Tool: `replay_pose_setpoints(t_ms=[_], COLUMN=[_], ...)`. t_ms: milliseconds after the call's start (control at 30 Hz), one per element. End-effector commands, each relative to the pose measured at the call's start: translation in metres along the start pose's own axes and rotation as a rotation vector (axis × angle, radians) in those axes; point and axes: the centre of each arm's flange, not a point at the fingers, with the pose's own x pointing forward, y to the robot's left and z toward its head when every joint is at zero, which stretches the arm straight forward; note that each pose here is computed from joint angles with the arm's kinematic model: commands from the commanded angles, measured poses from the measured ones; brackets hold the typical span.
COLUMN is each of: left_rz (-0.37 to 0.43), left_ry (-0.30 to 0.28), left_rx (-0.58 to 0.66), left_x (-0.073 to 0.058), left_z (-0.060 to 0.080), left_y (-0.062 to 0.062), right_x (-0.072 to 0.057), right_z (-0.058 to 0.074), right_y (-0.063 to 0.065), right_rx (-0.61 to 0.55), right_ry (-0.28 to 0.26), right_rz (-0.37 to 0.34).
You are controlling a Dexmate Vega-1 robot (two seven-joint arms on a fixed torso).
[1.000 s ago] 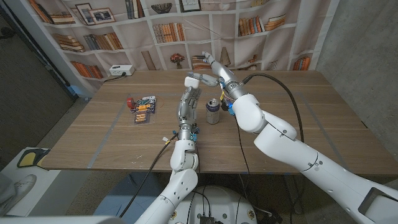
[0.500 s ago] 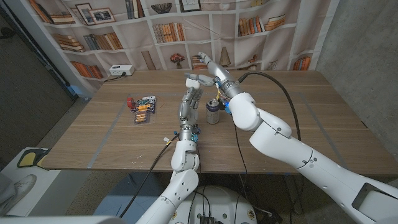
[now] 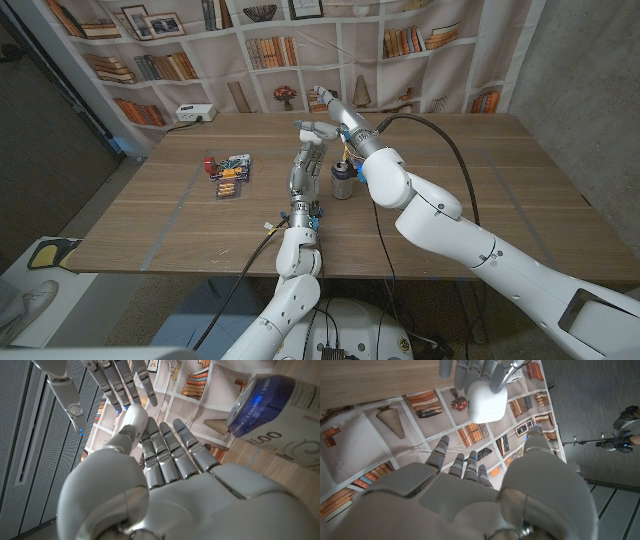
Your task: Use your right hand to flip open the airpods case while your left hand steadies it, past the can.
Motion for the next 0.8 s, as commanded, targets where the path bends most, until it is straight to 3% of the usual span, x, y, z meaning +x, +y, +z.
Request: replay_pose_setpoints(t_ms=[33, 800], left_rz=[-0.006, -0.031], left_ry=[0.005, 0.02], left_rx=[-0.006, -0.014], left_x=[-0.0033, -0.0083], left_z=[0.0002, -0.0007], left_y=[-0.0001, 0.0061], right_x=[0.0029, 0.0017], right_z=[0.0027, -0.0002], right_y=[0.0084, 0.0109], right_rx=[-0.012, 0.001], right_ry=[0.008, 0.021], right_rz=[0.006, 0.005])
